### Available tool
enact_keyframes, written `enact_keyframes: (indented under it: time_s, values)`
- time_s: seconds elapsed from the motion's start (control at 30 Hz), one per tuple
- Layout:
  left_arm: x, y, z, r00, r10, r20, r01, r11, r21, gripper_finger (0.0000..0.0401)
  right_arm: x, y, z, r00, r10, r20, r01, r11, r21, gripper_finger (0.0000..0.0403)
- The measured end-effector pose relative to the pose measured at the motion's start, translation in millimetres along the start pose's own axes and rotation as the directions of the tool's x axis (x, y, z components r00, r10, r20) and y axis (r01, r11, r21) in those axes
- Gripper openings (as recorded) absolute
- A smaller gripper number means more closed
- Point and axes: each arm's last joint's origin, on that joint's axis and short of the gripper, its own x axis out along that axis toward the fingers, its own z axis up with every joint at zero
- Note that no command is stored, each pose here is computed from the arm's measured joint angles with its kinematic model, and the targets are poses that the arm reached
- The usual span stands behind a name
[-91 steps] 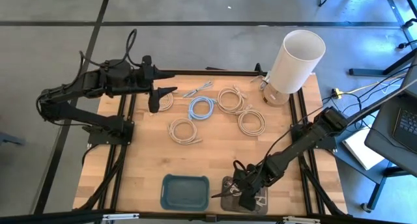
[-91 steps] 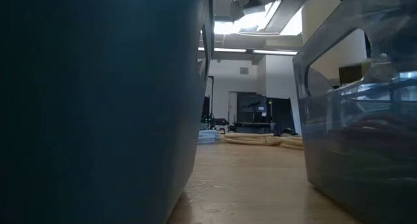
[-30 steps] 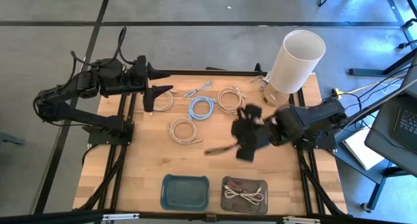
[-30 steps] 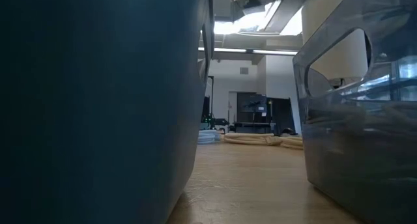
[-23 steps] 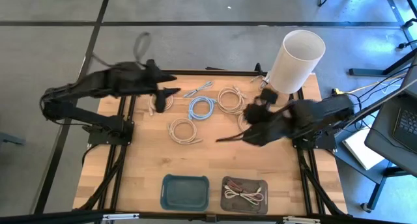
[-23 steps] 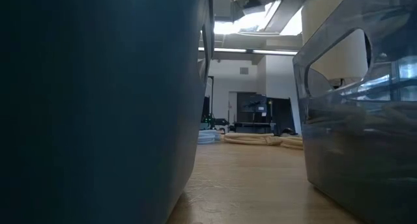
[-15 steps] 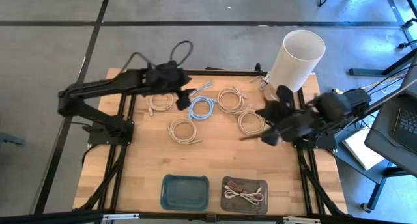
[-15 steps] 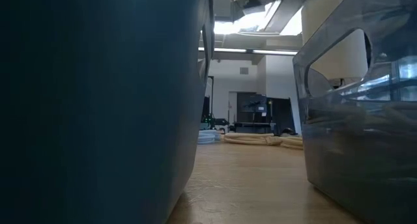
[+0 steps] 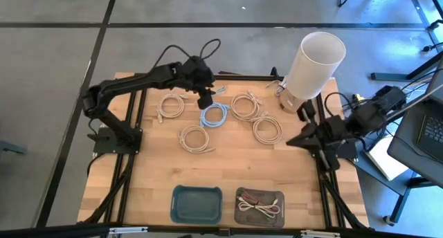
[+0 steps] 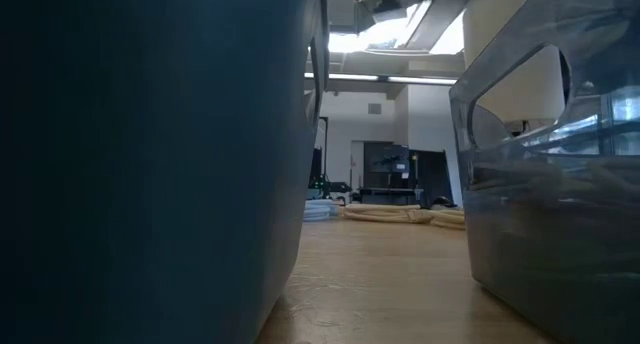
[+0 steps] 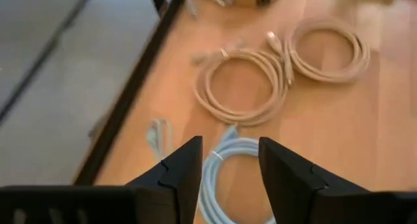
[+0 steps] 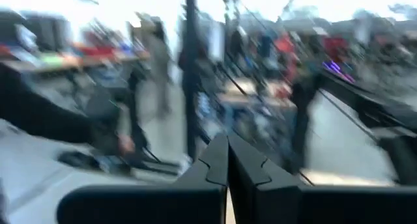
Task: Pick & Place USB Port
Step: Put the blue charger cable into the black bin
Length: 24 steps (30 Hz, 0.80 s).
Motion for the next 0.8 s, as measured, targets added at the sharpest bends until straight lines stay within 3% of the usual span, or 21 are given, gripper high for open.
enact_keyframes:
  time_s: [0.17,0.3,0.4,0.53,0.7,0.8]
  values:
    - [31,13,-21,0.993,-0.072,-0.094,0.071,0.997,-0.021,0.0136,-8,-6,-27,0.991,-0.019,0.133,0.009,0.997,0.075,0.0001]
    - [54,25,-59,0.985,-0.062,-0.161,0.050,0.996,-0.078,0.0133,-9,-7,-29,0.988,-0.051,0.144,0.040,0.996,0.082,0.0000]
    - [64,34,-77,0.991,-0.039,-0.130,0.018,0.988,-0.155,0.0134,-9,-8,-23,0.985,-0.073,0.158,0.064,0.996,0.062,0.0000]
    - [68,44,-83,0.997,-0.041,-0.065,0.026,0.976,-0.218,0.0136,-7,-14,-22,0.981,-0.119,0.156,0.114,0.993,0.041,0.0000]
    - [81,47,-84,0.999,-0.033,-0.043,0.025,0.986,-0.166,0.0136,-2,-21,-25,0.977,-0.159,0.139,0.155,0.987,0.041,0.0015]
    - [92,48,-89,0.997,-0.037,-0.066,0.024,0.981,-0.191,0.0135,-1,-24,-26,0.975,-0.178,0.132,0.170,0.983,0.070,0.0033]
